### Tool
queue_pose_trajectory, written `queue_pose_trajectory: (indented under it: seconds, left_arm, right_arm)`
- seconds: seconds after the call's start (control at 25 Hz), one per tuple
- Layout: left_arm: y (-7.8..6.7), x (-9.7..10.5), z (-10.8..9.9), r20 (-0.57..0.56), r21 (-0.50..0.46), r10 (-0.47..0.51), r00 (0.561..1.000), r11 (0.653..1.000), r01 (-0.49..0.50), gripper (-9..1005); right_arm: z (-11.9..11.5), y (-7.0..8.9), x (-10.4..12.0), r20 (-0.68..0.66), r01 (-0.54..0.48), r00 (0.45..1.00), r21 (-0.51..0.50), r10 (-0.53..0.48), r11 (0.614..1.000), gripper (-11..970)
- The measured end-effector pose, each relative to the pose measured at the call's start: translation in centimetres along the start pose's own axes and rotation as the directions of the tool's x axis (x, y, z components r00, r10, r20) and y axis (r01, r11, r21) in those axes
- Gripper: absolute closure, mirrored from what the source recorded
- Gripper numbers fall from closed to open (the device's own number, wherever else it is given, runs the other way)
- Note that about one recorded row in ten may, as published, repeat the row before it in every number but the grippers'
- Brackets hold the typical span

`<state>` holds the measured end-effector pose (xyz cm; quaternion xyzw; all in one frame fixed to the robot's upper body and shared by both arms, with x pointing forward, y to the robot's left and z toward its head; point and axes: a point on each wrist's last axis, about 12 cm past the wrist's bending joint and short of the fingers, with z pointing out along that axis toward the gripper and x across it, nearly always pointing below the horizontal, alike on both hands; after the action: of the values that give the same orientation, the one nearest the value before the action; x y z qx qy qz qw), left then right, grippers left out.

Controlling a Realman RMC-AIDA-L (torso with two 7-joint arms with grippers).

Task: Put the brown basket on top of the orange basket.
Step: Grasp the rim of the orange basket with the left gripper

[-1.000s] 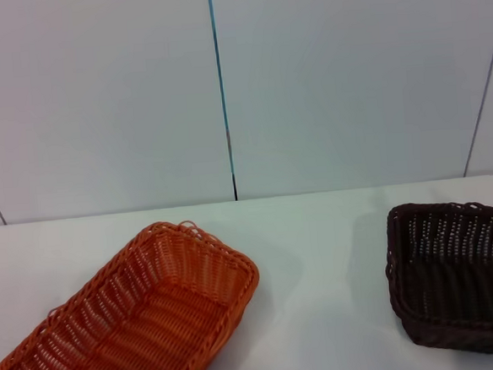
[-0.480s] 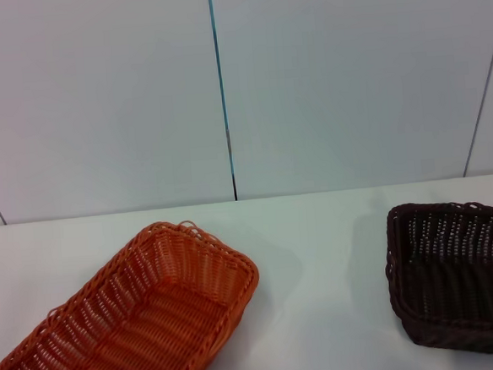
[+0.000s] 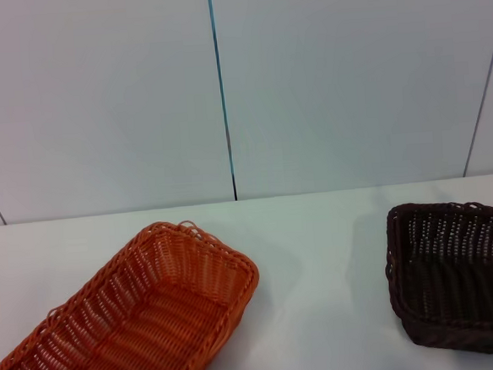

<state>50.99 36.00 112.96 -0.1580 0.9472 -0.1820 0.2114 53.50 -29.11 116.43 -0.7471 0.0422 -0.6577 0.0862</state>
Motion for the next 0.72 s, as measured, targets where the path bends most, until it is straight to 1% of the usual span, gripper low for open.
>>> queue_pose_trajectory:
  seconds: [0.04,0.2,0.36,0.52,0.72]
  left_arm:
    - [-0.1,0.1,0.2,-0.011,0.008,-0.006,1.000,1.000,0.006,166]
    - [-0.8,0.0,1.0,-0.048,0.035,-0.011,0.999,0.999,0.013,165]
    - [-1.8,-0.1,3.0,-0.096,0.069,-0.017,0.995,0.997,0.024,164]
    - [-2.6,-0.4,4.9,-0.110,0.087,-0.009,0.994,0.996,0.018,163]
    - [-2.7,-0.4,6.6,-0.091,0.083,-0.013,0.996,0.996,0.021,163]
  right_arm:
    - [0.1,0.0,0.0,0.001,0.002,1.000,0.001,-0.002,1.000,42]
    - [0.4,0.2,0.0,0.005,0.012,1.000,0.003,-0.012,1.000,42]
    - [0.6,0.2,-0.1,0.008,0.016,1.000,0.006,-0.016,1.000,42]
    - [0.7,0.3,-0.1,0.007,0.019,1.000,0.005,-0.019,1.000,42]
    - [0.4,0.3,0.6,-0.013,0.026,1.000,0.007,-0.026,1.000,42]
